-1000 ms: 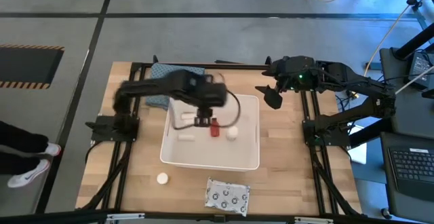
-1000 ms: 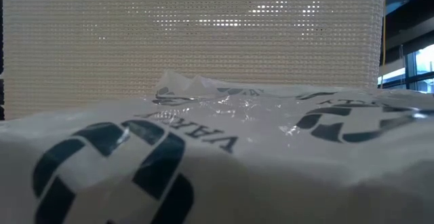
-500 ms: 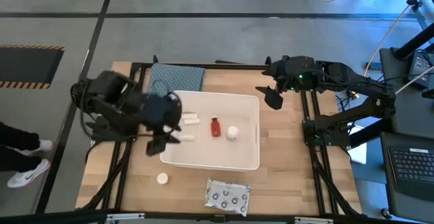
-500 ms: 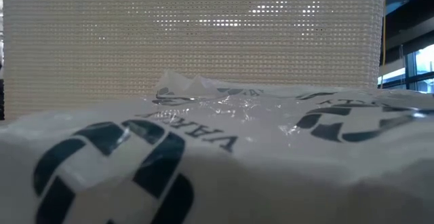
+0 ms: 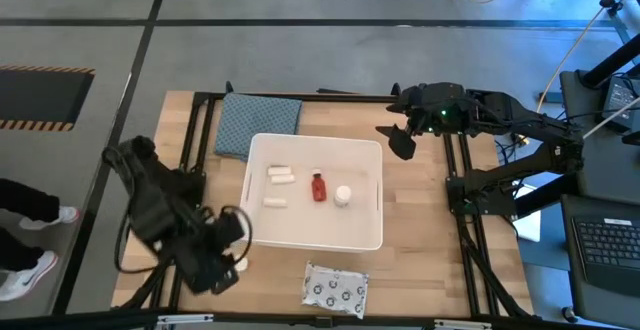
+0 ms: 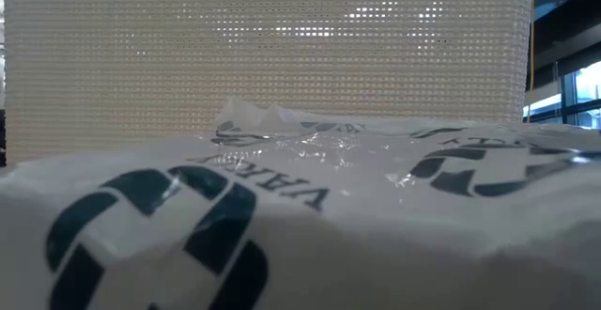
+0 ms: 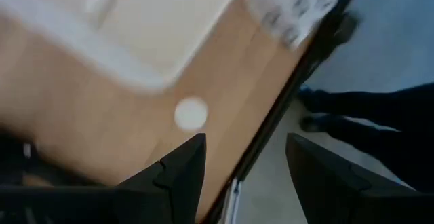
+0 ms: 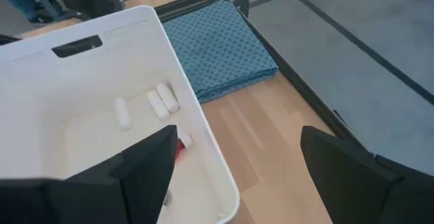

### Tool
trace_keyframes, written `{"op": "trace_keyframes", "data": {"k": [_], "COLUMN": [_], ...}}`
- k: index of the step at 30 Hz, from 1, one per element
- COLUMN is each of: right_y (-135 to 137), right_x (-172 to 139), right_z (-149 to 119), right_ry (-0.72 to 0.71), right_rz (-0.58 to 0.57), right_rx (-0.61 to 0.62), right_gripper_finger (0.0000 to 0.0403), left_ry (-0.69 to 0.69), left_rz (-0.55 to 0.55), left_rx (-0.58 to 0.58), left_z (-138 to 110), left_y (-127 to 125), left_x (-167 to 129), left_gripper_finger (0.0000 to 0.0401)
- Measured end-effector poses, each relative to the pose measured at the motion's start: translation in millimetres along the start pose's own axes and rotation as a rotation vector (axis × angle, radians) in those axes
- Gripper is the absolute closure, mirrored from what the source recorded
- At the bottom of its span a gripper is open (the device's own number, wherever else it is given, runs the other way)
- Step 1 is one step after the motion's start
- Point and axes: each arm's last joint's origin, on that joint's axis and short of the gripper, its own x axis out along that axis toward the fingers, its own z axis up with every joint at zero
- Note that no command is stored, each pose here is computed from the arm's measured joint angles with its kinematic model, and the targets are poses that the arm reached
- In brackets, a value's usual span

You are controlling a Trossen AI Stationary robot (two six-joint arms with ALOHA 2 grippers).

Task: Pick & place medical supplies in basket/bin
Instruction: Put the yellow medicine bottle into the white basket

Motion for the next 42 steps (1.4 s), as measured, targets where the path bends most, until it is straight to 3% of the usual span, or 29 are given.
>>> {"op": "trace_keyframes", "data": {"k": [7, 13, 23, 32, 42], "right_y": [0.2, 0.2, 0.3, 0.4, 0.1], "right_x": [0.0, 0.0, 0.0, 0.0, 0.0], "right_z": [0.6, 0.9, 1.0, 1.0, 0.4], "right_ry": [-0.006, -0.009, -0.010, -0.010, -0.004], "right_rz": [0.002, 0.003, 0.004, 0.004, 0.002], "right_rx": [0.052, 0.086, 0.134, 0.133, 0.128], "right_gripper_finger": [0.0091, 0.0091, 0.0091, 0.0091, 0.0091], "left_ry": [-0.032, -0.015, 0.029, 0.061, 0.085], "left_rz": [0.138, 0.175, 0.209, 0.190, 0.140], "left_rx": [-0.180, -0.260, -0.234, -0.164, -0.259], "left_z": [-59.0, -79.0, -79.0, -67.5, -70.9], "left_y": [4.7, 8.8, 11.9, 6.4, 1.0], "left_x": [37.9, 60.1, 72.4, 79.9, 80.1], "left_gripper_finger": [0.0205, 0.0205, 0.0198, 0.0131, 0.0125]}}
